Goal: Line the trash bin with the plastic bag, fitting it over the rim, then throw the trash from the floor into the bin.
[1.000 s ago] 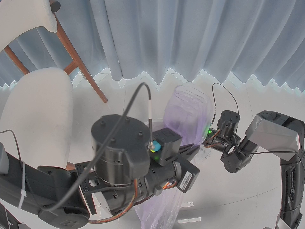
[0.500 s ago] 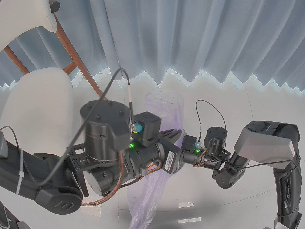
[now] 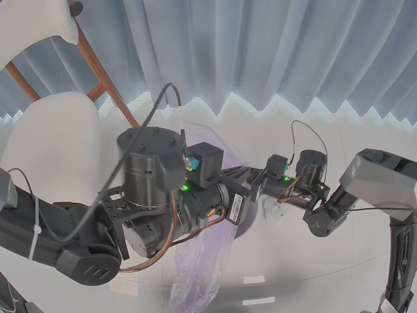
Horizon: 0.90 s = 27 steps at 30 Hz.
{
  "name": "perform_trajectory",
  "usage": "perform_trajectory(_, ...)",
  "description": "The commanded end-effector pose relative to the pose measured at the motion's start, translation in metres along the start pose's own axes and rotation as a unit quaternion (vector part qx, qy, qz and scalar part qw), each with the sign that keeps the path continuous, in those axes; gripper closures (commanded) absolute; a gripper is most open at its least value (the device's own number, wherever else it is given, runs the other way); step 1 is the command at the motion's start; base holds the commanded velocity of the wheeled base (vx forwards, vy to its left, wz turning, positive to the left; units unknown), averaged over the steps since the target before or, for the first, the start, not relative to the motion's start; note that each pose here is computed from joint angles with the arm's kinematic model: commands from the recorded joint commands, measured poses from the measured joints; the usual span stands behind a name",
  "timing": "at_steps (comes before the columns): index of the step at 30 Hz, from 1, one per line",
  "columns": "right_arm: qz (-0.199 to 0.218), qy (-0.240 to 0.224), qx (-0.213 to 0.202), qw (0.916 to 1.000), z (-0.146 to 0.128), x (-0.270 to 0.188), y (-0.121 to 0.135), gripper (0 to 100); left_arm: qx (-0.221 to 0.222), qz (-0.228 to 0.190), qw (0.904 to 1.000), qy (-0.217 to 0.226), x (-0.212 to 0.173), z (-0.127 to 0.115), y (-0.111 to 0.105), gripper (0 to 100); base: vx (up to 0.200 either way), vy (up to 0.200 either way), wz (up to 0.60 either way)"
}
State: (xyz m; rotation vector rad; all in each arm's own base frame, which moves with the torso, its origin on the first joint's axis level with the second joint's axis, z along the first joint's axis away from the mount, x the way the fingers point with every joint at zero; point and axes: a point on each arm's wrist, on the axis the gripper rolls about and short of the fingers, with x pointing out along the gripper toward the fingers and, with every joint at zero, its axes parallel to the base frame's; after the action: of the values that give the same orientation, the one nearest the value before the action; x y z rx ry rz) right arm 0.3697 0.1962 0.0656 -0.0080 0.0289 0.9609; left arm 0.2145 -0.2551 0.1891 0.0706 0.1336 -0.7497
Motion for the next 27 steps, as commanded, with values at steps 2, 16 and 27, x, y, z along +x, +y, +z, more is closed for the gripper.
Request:
perform_trajectory(2, -0.041, -0.014, 0.034, 0.9985, 0.061, -0.062, 0.004, 100, -0.005, 0.023, 0.9997, -0.005, 0.02, 0.001, 0.013, 100, 0.0, 0.0, 0.0)
perform_trajectory(16, 0.006, 0.154, 0.074, 0.9853, -0.06, -0.1, 0.085, 100, -0.01, 0.073, 0.997, -0.024, 0.031, 0.012, 0.047, 100, 0.0, 0.0, 0.0)
perform_trajectory(27, 0.077, 0.196, 0.087, 0.9736, -0.096, -0.069, 0.134, 100, -0.012, 0.074, 0.9963, -0.043, 0.044, 0.022, 0.047, 100, 0.0, 0.0, 0.0)
